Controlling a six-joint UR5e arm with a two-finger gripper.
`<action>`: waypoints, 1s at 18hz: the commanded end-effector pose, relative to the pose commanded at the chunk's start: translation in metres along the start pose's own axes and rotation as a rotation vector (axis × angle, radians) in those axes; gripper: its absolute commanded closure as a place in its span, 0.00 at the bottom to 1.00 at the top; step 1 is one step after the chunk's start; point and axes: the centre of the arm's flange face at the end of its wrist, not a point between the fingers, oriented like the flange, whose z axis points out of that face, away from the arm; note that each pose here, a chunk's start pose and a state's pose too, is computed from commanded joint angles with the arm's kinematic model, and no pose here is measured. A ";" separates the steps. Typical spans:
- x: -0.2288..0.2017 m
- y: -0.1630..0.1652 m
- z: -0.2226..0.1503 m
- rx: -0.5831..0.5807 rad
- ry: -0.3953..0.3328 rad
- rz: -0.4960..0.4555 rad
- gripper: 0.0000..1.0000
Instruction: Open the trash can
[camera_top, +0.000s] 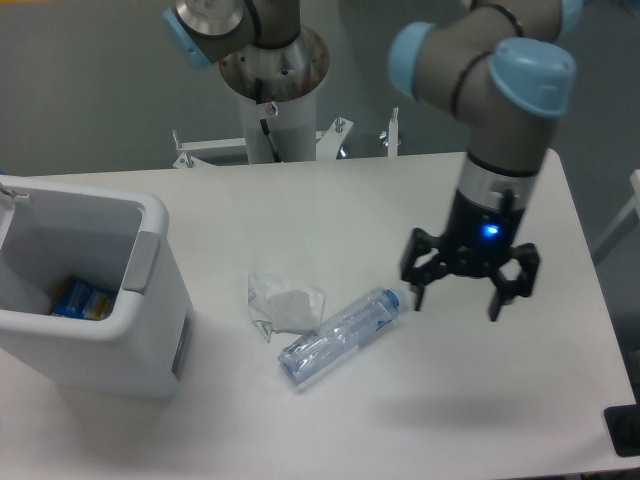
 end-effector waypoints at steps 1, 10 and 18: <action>0.000 0.005 0.005 -0.024 -0.005 0.020 0.00; 0.001 0.015 0.022 -0.283 -0.087 0.251 0.00; 0.009 0.023 0.032 -0.406 -0.068 0.381 0.00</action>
